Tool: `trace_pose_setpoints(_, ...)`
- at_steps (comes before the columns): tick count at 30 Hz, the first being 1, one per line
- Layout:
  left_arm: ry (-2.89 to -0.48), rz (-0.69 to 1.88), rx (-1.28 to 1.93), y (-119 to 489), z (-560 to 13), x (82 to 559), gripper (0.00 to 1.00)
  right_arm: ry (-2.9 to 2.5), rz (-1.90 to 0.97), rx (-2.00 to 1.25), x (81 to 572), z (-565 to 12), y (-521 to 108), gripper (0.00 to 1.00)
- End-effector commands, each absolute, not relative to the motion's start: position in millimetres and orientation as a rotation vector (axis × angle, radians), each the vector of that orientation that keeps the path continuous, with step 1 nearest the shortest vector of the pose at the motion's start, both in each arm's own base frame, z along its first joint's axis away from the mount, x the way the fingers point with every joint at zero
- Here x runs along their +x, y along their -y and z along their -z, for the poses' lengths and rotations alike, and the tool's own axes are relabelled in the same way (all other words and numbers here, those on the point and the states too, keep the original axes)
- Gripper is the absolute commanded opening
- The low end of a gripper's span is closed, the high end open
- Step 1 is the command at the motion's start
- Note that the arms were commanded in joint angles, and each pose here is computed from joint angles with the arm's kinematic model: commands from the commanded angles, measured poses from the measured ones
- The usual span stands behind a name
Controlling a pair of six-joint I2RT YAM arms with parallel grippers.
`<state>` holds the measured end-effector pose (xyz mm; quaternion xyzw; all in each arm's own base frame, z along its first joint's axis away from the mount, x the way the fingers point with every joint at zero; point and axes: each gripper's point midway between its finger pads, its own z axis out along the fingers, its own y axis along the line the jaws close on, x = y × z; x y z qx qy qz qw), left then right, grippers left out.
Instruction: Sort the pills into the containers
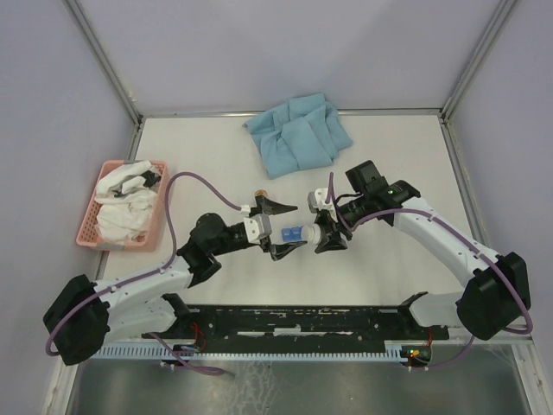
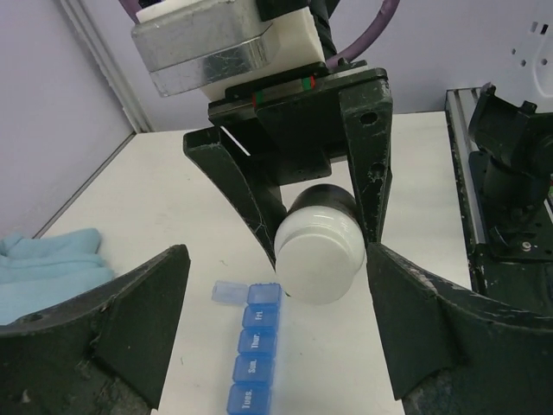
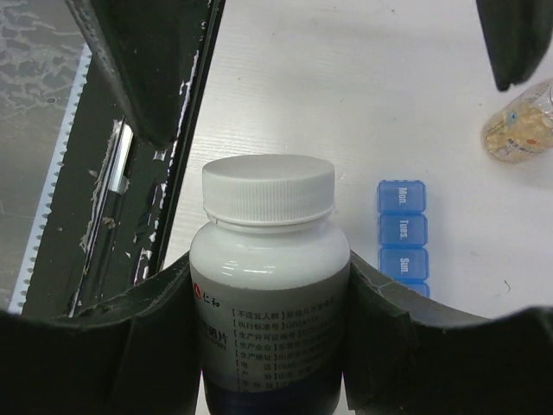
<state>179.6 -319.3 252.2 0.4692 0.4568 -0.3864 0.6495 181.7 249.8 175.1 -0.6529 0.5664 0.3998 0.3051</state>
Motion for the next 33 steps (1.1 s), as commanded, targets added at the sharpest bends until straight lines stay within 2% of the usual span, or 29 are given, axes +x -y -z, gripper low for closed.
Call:
trace_pose_setpoints(1,-0.934,0.964,1.162,332,-268,169,0.87,-1.413,-1.079,-1.725,182,-194,-256,0.01)
trace_pose_setpoints(22,-1.015,1.001,1.193,346,-247,178,0.59,-1.405,-1.089,-1.726,180,-197,-256,0.01)
trace_pose_setpoints(28,-1.030,1.023,1.180,346,-248,177,0.36,-1.408,-1.090,-1.727,180,-196,-256,0.01)
trace_pose_setpoints(33,-1.071,1.100,1.099,343,-256,173,0.11,-1.427,-1.064,-1.716,185,-195,-256,0.01)
